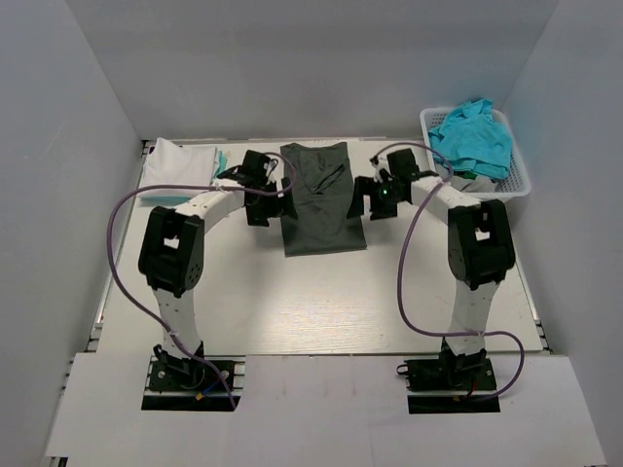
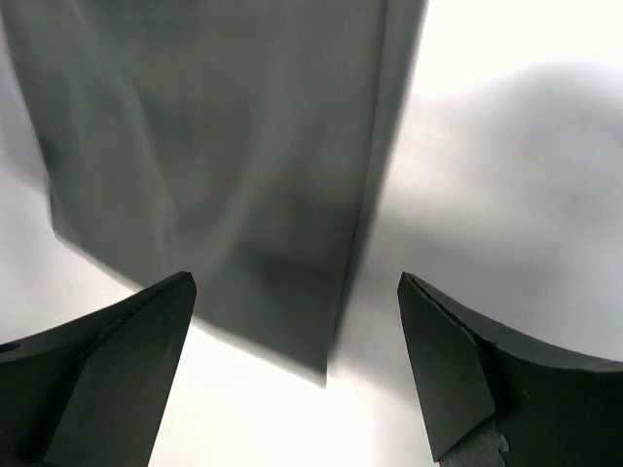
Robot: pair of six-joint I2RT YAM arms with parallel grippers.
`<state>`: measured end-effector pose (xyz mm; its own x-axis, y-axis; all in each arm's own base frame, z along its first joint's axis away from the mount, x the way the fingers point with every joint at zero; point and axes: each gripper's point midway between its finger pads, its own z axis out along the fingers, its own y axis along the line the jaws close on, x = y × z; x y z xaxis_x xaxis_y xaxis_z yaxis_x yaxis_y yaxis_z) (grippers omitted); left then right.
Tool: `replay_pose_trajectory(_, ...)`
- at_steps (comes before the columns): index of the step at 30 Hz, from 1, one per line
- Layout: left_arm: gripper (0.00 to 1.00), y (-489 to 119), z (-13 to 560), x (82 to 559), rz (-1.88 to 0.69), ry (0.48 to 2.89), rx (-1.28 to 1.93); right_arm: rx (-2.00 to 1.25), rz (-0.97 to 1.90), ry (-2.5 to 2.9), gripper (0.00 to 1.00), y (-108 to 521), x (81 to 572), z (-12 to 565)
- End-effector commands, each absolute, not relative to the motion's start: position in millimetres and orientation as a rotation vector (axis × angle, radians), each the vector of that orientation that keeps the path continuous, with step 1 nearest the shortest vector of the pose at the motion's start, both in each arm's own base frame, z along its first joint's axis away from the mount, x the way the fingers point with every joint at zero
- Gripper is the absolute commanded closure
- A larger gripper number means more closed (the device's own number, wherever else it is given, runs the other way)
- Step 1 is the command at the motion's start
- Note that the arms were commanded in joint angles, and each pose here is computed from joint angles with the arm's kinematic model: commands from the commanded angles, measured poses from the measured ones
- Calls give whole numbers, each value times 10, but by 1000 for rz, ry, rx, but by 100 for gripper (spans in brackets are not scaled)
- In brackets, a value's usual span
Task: Fold and stack the t-shirts
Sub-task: Fold the folded rectangular tshirt in 1/3 of the way, then grab one side of the 2/3 rectangular tshirt with both arms
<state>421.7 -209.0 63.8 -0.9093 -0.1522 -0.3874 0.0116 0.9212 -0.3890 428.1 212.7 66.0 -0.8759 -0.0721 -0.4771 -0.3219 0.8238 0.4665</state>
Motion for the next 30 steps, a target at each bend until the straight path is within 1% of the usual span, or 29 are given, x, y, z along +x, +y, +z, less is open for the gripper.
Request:
replay_pose_trajectory(1, 0, -2104, 1076, 3907, -554, 2600, -61, -225, 788, 2540, 10, 2035, 3909, 810)
replay_pose_trajectory(4, 0, -2045, 809, 3573, -536, 2707, -87, -173, 783, 2579, 10, 1966, 3731, 763)
replay_pose_trajectory(6, 0, -2106, 690, 3369, -542, 2755, -68, -158, 830, 2622, 10, 1985, 3544, 669)
replay_pose_trajectory(9, 0, -2165, 614, 3245, -540, 2785, -53, -135, 881, 2655, 10, 2003, 3394, 549)
replay_pose_trajectory(10, 0, -2157, 615, 3278, -527, 2773, -69, -137, 882, 2657, 11, 2006, 3383, 529)
replay_pose_trajectory(11, 2, -2173, 611, 3267, -518, 2773, -60, -128, 887, 2671, 11, 2004, 3366, 478)
replay_pose_trajectory(12, 4, -2170, 555, 3260, -510, 2787, -62, -117, 888, 2669, 14, 1998, 3382, 473)
replay_pose_trajectory(14, 10, -2181, 497, 3242, -487, 2799, -53, -105, 899, 2676, 18, 2011, 3382, 446)
replay_pose_trajectory(15, 17, -2203, 446, 3214, -480, 2813, -29, -110, 907, 2676, 23, 2035, 3376, 420)
replay_pose_trajectory(17, 24, -2212, 413, 3271, -474, 2796, -30, -94, 922, 2666, 27, 2059, 3406, 406)
replay_pose_trajectory(18, 34, -2238, 368, 3243, -469, 2810, -19, -90, 922, 2668, 29, 2056, 3416, 383)
replay_pose_trajectory(20, 35, -2243, 317, 3251, -466, 2815, -20, -75, 924, 2677, 30, 2063, 3429, 342)
replay_pose_trajectory(21, 44, -2221, 250, 3249, -443, 2829, -25, -75, 923, 2684, 32, 2064, 3435, 318)
replay_pose_trajectory(23, 45, -2208, 202, 3275, -420, 2833, -29, -62, 921, 2694, 34, 2057, 3432, 284)
replay_pose_trajectory(24, 48, -2186, 163, 3278, -399, 2838, -34, -62, 924, 2697, 38, 2064, 3426, 272)
replay_pose_trajectory(26, 52, -2158, 63, 3265, -369, 2860, -39, -56, 918, 2704, 40, 2051, 3417, 228)
replay_pose_trajectory(27, 55, -2170, 68, 3288, -375, 2850, -38, -58, 913, 2707, 42, 2054, 3410, 220)
replay_pose_trajectory(28, 59, -2177, 37, 3302, -372, 2855, -38, -51, 912, 2715, 48, 2047, 3406, 192)
replay_pose_trajectory(29, 63, -2173, 2, 3293, -366, 2864, -39, -52, 915, 2720, 51, 2048, 3394, 174)
replay_pose_trajectory(30, 68, -2183, -7, 3313, -366, 2864, -39, -51, 914, 2723, 54, 2047, 3390, 167)
